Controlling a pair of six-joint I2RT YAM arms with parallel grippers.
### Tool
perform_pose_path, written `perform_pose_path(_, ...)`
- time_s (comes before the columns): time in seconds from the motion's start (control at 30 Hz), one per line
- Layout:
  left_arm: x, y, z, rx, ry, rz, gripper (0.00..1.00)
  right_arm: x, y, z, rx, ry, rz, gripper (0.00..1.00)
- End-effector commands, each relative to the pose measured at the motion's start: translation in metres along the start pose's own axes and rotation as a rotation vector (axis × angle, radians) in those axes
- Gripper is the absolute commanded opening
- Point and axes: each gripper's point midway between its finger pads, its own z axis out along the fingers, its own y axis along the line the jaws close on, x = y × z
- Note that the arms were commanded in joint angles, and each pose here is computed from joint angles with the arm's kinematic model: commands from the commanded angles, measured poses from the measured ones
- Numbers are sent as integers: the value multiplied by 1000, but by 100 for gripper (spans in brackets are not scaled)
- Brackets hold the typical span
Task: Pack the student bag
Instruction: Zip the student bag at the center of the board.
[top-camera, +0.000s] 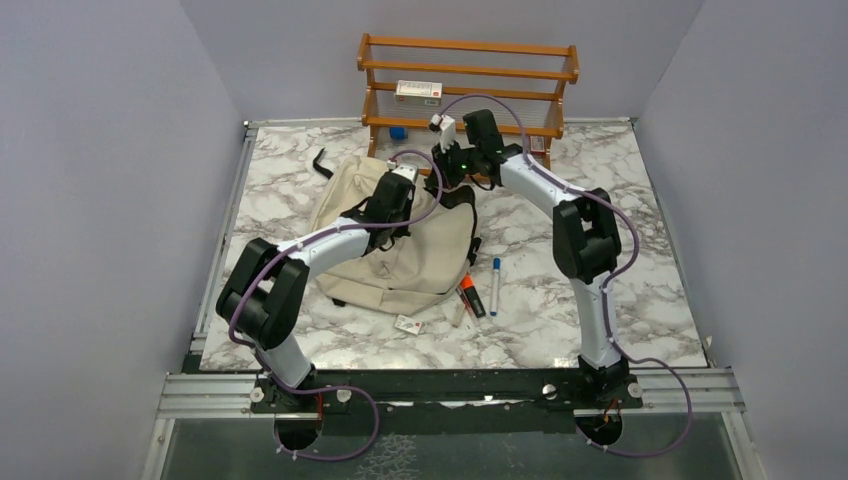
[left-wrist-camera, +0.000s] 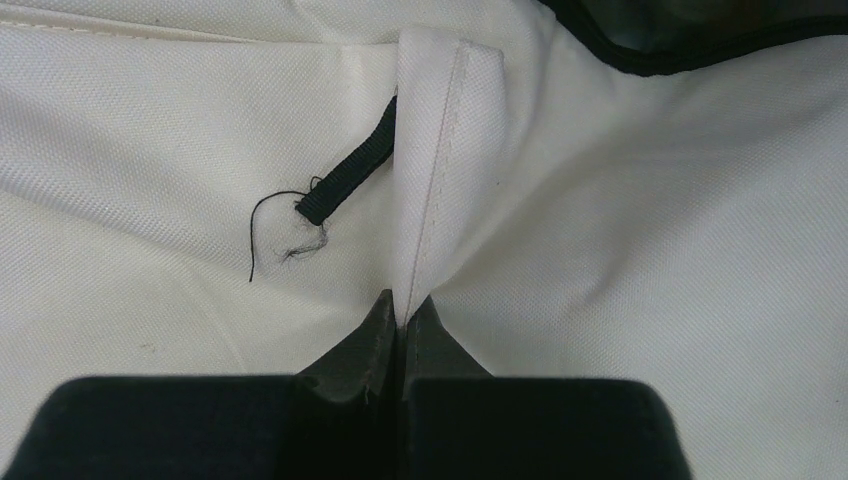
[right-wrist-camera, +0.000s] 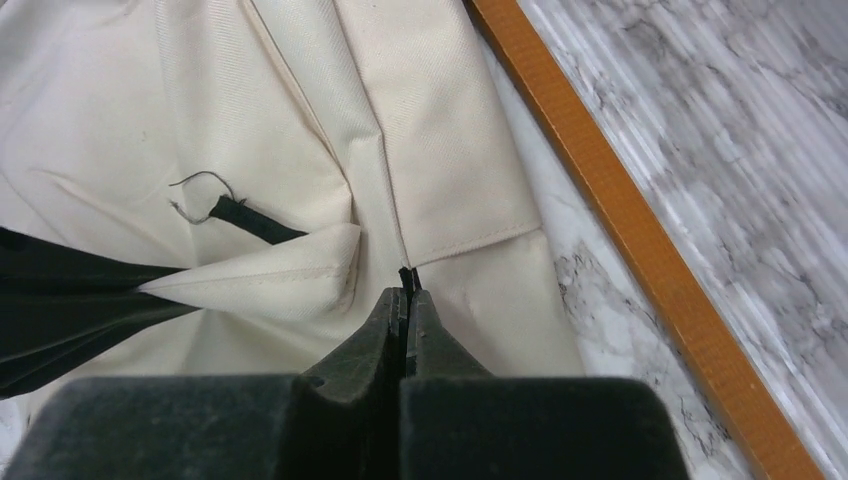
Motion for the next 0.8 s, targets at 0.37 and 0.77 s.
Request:
perform_pose_path(0.37, 17, 13, 3, -13, 78, -72, 0, -23, 2, -52, 137, -117, -28, 0)
perform_pose_path(0.77, 16, 19, 2, -19, 73, -91, 10, -12, -8, -79, 272, -144, -2, 0)
